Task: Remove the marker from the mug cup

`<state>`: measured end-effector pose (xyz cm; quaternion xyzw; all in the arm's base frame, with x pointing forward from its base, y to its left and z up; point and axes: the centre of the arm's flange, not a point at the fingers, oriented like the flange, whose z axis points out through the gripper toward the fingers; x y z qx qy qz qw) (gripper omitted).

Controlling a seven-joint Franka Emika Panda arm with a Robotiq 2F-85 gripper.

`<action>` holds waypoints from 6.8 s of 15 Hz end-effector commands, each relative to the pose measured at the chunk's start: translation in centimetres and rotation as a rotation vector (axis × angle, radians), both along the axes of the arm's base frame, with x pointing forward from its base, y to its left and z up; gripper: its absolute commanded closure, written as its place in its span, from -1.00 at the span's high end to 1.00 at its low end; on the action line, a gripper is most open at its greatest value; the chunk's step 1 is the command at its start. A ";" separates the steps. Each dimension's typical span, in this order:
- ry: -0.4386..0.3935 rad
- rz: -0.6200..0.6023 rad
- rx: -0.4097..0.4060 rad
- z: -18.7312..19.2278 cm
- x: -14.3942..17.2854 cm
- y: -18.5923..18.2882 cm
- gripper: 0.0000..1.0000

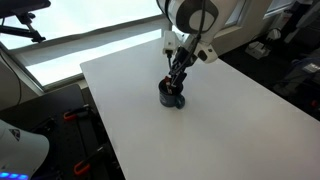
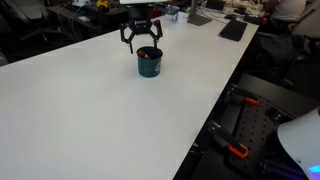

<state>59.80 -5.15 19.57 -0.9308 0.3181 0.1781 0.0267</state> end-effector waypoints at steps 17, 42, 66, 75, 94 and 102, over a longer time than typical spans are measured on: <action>0.015 -0.077 0.039 -0.3 -1.9 -0.3 -0.36; -0.043 -0.115 -0.037 4.1 -4.1 -3.0 1.00; 0.010 -0.112 -0.016 1.5 -4.5 -3.0 0.86; 0.035 -0.159 0.035 -0.1 -4.4 -4.3 0.71; -0.024 -0.232 0.031 1.6 -7.0 -6.4 -0.15; -0.023 -0.232 0.032 1.3 -7.5 -6.5 -0.20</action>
